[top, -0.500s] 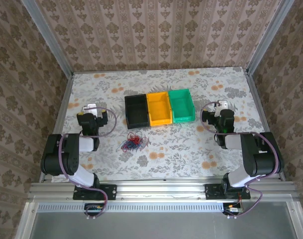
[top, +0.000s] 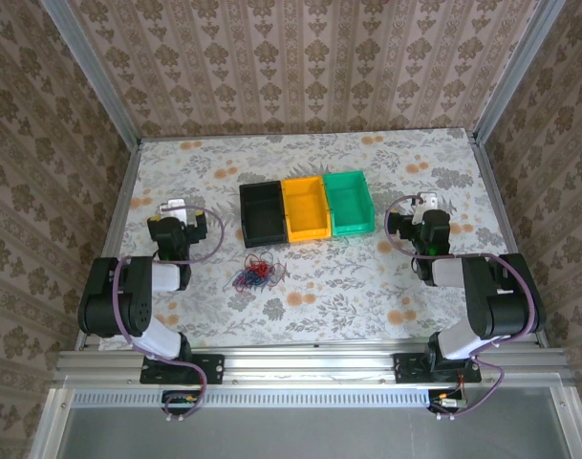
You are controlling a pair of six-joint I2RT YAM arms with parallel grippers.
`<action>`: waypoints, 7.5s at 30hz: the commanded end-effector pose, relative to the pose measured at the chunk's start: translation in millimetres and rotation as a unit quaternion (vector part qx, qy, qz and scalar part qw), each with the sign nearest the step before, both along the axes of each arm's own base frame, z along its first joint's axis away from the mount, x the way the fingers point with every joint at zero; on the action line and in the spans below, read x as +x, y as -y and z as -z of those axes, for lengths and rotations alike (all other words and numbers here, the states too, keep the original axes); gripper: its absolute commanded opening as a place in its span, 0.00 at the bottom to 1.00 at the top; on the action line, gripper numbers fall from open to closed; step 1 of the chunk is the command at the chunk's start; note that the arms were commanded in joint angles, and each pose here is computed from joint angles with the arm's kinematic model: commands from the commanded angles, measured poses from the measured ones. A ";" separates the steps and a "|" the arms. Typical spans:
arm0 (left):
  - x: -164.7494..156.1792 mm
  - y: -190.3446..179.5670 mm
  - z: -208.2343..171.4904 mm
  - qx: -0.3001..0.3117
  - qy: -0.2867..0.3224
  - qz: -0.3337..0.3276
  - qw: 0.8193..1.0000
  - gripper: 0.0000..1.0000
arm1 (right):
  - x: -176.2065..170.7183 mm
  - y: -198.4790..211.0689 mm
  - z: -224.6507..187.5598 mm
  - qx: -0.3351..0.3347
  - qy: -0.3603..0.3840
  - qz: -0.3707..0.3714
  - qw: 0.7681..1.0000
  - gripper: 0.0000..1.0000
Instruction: Untangle the cables
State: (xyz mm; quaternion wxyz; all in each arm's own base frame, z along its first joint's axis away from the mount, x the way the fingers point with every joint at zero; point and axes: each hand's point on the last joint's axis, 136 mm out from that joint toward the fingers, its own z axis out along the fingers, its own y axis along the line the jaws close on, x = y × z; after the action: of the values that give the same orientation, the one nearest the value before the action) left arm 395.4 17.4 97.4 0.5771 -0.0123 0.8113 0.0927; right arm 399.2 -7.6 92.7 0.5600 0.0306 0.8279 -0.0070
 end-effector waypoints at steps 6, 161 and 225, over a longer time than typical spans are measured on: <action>1.3 0.4 -1.9 0.005 0.007 -0.002 1.000 1.00 | 1.9 -4.0 -4.1 -0.003 0.011 -0.011 1.000 1.00; -148.1 246.7 65.2 -0.150 -0.328 0.296 0.885 0.00 | 27.2 -109.0 -166.8 0.177 -0.046 -0.079 0.980 0.00; -153.6 248.0 76.7 -0.134 -0.352 0.297 0.878 0.00 | -52.3 -265.3 48.7 0.044 -0.315 -0.268 0.909 0.03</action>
State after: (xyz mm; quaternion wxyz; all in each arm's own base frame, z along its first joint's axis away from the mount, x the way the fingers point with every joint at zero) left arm 255.4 -240.3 35.3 0.2784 0.1786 0.9185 -0.2166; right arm 341.8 263.5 34.4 0.2299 -0.1753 0.9397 0.1827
